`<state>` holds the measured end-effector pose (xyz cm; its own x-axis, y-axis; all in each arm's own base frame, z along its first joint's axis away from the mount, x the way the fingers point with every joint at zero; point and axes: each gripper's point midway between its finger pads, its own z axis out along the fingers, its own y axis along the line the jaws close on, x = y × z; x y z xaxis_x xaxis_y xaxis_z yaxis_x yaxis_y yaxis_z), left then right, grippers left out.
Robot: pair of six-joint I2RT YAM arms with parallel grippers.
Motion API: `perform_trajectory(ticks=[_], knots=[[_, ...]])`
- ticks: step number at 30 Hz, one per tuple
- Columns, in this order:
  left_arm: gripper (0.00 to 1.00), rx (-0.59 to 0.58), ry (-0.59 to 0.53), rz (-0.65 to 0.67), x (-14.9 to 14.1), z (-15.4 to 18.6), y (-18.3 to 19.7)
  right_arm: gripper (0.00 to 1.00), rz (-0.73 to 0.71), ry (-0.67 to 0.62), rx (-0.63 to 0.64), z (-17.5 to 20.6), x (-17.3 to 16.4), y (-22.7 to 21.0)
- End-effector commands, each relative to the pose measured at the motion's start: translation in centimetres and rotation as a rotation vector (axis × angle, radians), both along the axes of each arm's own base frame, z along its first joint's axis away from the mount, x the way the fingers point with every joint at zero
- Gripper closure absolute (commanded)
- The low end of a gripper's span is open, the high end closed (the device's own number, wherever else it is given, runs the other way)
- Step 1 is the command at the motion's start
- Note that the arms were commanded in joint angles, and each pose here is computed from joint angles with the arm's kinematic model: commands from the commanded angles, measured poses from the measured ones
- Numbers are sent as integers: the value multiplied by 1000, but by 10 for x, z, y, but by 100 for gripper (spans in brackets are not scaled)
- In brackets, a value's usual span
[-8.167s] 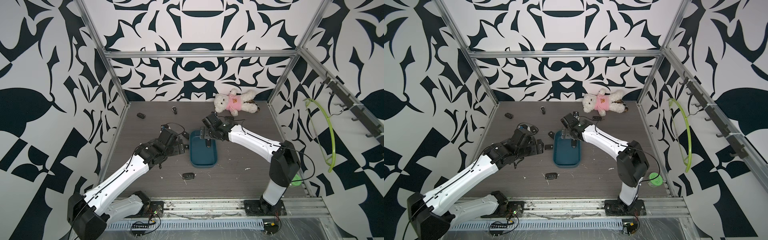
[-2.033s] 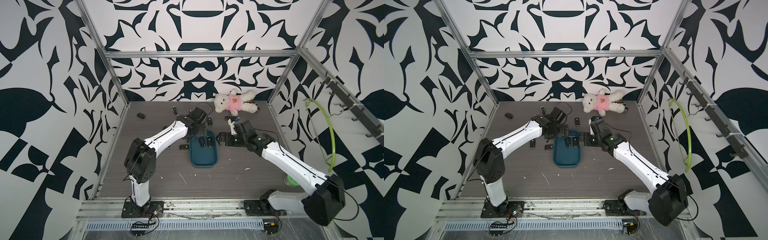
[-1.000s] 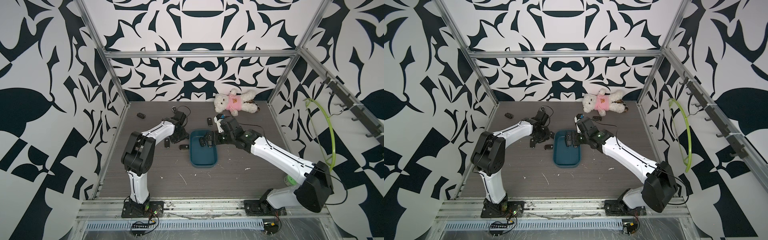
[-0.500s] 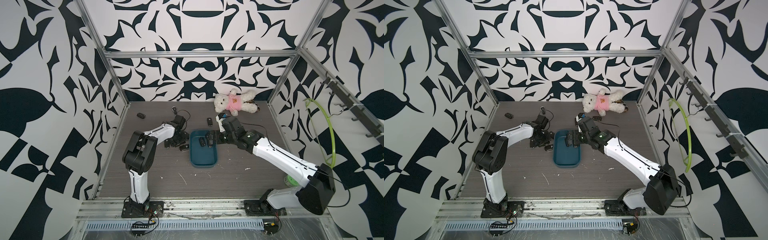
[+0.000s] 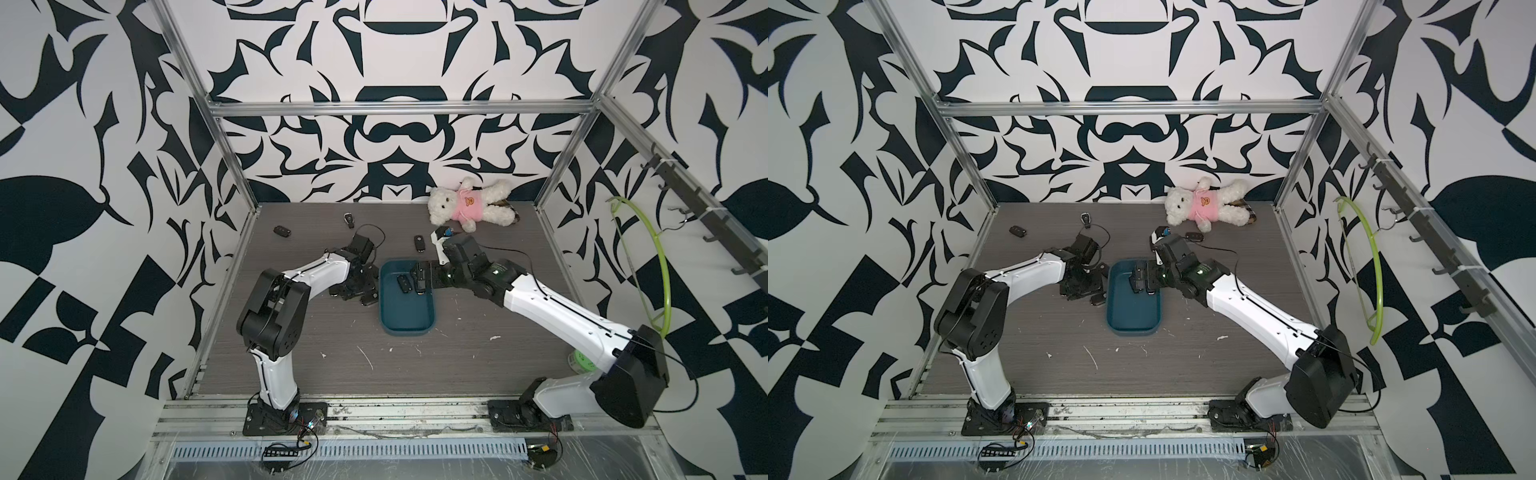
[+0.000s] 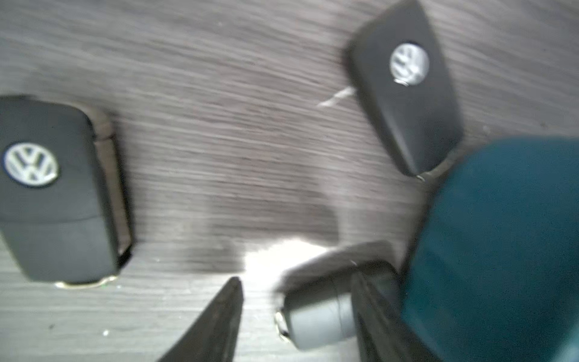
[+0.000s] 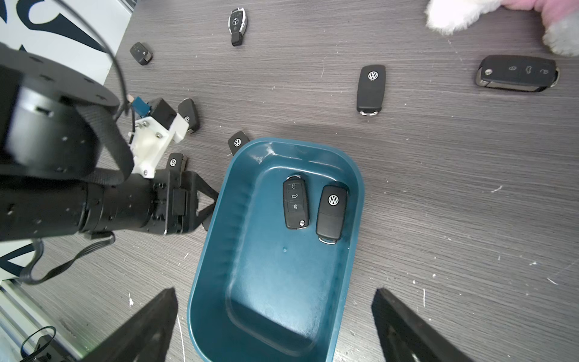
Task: Place the car key into the storage box
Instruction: Pick up the car key from the center of the board.
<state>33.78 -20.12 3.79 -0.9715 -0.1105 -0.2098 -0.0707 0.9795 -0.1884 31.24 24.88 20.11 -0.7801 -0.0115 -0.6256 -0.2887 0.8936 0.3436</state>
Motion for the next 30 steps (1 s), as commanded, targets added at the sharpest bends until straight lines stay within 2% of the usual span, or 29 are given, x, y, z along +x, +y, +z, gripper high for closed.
perform_trajectory(ticks=[1, 11, 19, 30], knots=[[31, 43, -39, -128, -7, 5, -3, 0, -4, -25, 25, 11, 2, 3], [28, 74, -48, -267, -13, 0, -11, 0, -9, -17, 17, 9, 0, 0], [18, 81, -25, -323, -29, -3, -5, 0, -16, -11, 10, 7, 0, -1], [16, 60, -32, -343, -39, 2, -3, 0, -13, -5, 18, 5, 2, 3]])
